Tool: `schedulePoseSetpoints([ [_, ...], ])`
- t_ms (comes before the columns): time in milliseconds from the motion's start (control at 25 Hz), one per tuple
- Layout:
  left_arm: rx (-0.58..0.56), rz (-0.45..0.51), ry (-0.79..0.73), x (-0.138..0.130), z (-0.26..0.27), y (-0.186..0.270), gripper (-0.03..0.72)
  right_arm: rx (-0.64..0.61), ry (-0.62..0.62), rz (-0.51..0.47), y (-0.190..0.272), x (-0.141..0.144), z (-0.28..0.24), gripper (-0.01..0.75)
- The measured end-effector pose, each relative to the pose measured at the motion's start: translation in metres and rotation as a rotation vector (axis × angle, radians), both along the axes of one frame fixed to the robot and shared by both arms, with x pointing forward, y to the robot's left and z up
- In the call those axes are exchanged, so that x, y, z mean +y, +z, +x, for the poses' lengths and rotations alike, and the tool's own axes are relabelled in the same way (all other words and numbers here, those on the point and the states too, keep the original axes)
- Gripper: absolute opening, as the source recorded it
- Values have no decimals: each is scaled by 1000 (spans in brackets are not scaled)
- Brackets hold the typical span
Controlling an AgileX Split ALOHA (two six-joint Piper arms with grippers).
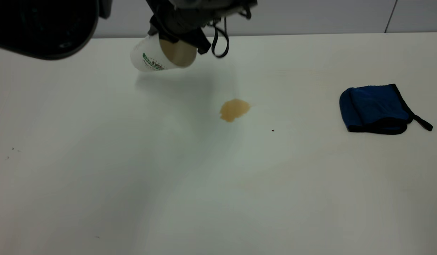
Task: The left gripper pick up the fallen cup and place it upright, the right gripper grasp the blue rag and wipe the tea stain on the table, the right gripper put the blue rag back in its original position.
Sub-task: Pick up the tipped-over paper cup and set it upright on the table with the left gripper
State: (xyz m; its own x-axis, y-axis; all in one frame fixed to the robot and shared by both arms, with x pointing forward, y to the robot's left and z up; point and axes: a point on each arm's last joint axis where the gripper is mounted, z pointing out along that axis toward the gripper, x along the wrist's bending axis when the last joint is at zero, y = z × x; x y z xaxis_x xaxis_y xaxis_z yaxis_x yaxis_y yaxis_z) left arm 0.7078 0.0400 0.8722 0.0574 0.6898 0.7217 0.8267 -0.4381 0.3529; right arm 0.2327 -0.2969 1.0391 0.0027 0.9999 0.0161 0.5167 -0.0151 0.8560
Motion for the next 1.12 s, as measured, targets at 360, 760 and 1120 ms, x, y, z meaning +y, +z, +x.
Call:
schedulePoseSetpoints([
  [360, 262, -535, -83, 38, 31, 64, 11, 0, 0, 0, 0, 0, 0, 561],
  [760, 412, -885, -50, 103, 56, 40, 34, 0, 0, 0, 0, 0, 0, 561],
  [1120, 472, -942, -45, 104, 59, 1, 97, 0, 0, 0, 0, 0, 0, 561],
])
